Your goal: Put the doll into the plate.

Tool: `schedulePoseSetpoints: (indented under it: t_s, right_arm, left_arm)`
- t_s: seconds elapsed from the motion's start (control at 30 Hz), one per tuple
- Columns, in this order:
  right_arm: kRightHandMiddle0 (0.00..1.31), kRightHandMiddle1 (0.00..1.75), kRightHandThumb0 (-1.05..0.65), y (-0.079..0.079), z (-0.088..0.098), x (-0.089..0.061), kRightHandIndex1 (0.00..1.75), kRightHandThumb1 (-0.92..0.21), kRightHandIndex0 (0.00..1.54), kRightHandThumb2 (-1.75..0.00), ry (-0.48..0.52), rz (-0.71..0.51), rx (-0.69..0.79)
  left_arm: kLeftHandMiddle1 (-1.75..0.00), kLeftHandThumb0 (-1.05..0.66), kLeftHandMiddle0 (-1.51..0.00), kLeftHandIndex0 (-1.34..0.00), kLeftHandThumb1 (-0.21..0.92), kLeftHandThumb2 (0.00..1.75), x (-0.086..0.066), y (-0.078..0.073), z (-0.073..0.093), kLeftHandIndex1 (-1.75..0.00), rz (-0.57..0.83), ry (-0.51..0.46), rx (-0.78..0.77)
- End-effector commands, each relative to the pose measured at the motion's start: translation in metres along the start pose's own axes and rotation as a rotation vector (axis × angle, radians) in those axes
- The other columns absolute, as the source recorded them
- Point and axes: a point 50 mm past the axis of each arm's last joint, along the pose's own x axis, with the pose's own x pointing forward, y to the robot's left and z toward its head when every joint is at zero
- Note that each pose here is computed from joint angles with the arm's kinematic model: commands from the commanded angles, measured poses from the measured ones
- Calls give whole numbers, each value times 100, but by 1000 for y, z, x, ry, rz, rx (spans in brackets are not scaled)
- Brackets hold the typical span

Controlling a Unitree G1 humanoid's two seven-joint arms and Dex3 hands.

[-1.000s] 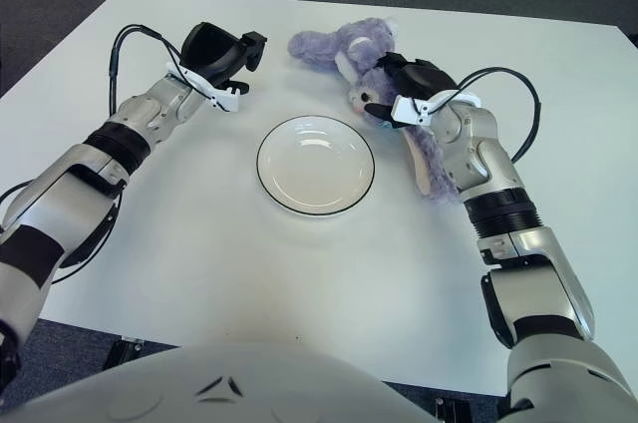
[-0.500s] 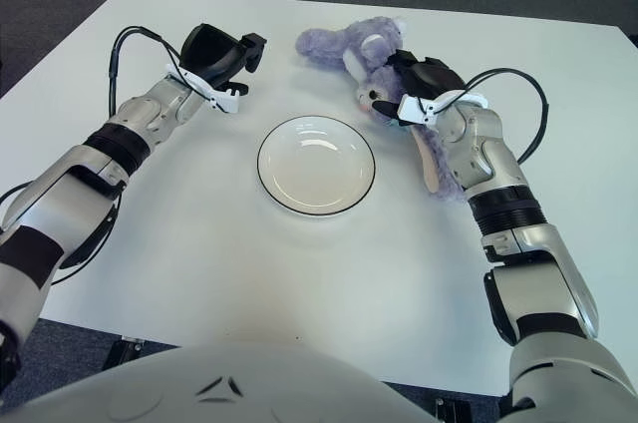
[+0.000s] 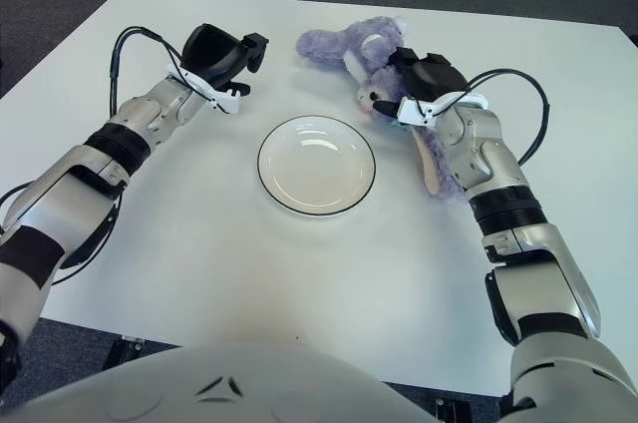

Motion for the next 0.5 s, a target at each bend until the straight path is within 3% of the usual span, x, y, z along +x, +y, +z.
schedulePoseSetpoints:
  t_s: [0.0, 0.17, 0.27, 0.3, 0.4, 0.47]
  right_arm:
    - [19, 163, -53, 16, -12, -6, 157, -70, 0, -81, 43, 25, -31]
    - [44, 173, -45, 19, -15, -7, 172, -50, 0, -107, 42, -41, -32]
    - [51, 174, -45, 21, -17, -8, 174, -43, 0, -116, 40, -83, -55]
    - [54, 174, -46, 21, -17, -8, 174, -39, 5, -121, 39, -94, -61]
    - [67, 174, -15, 23, -17, -8, 162, -22, 43, -138, 15, -177, -106]
    - [72, 175, -8, 24, -17, -9, 157, -15, 56, -145, -1, -211, -121]
  left_arm:
    - [-175, -53, -138, -71, 20, 146, -2, -1, -1, -175, 10, 0, 11]
    - [-175, -53, -138, -71, 20, 146, -1, -2, 0, -175, 4, 3, 5]
    - [-175, -53, -139, -71, 20, 146, -2, -2, 0, -175, 2, 4, 2]
    - [-175, -53, -139, -71, 20, 146, -2, -2, 0, -175, 1, 5, -1]
    - [-175, -53, -138, -71, 21, 145, -2, -2, 0, -175, 6, 4, 5]
    - [-175, -53, -138, -71, 21, 145, -2, -2, 0, -175, 8, 2, 10]
